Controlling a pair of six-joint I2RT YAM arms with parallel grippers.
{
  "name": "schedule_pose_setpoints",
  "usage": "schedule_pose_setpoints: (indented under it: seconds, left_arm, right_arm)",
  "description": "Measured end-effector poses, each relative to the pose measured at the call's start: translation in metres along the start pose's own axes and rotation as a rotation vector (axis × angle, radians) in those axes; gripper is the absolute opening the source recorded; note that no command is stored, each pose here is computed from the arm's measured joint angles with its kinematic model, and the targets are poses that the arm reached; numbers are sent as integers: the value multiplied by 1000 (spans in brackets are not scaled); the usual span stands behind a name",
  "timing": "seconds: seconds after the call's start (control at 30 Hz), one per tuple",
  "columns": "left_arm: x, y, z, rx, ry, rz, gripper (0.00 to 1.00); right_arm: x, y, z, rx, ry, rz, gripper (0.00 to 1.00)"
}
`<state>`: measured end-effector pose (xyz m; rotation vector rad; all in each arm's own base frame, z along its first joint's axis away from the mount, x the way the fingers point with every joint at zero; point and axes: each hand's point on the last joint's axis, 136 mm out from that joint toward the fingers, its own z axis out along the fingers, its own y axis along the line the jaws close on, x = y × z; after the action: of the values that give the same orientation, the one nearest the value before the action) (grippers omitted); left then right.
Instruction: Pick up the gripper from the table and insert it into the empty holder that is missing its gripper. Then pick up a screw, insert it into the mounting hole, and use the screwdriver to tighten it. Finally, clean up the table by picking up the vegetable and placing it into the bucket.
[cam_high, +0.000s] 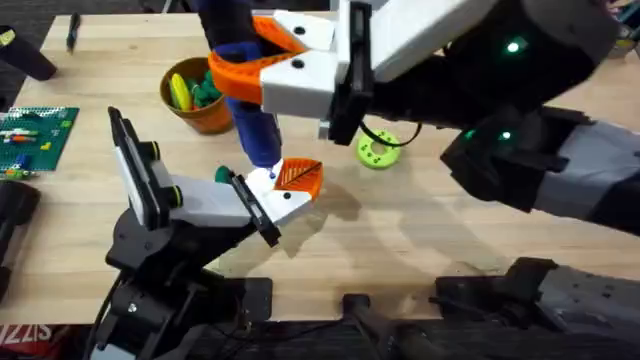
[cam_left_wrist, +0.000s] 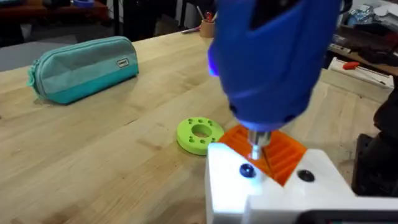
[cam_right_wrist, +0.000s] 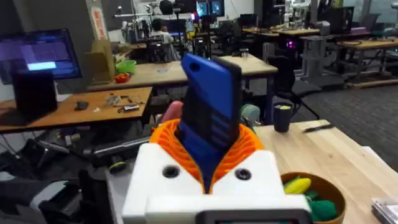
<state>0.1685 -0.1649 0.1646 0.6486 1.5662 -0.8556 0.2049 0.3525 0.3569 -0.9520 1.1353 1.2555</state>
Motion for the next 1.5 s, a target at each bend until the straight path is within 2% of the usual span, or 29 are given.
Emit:
schedule_pose_setpoints:
  seconds: [0.47,0.83,1.0,1.2,1.5]
  left_arm:
    - [0,0,0,0,0,0,20]
    - [0,0,0,0,0,-4,18]
    - [0,0,0,0,0,-4,18]
    - [0,0,0,0,0,-4,18]
    - [0,0,0,0,0,-4,18]
  right_arm:
    - [3,-2,1,3,3,-11,38]
    - [16,-7,5,7,29,12,38]
    - [15,-6,5,0,22,9,38]
    - [0,-1,5,-18,-30,-31,38]
    - [3,-2,5,-18,-21,0,38]
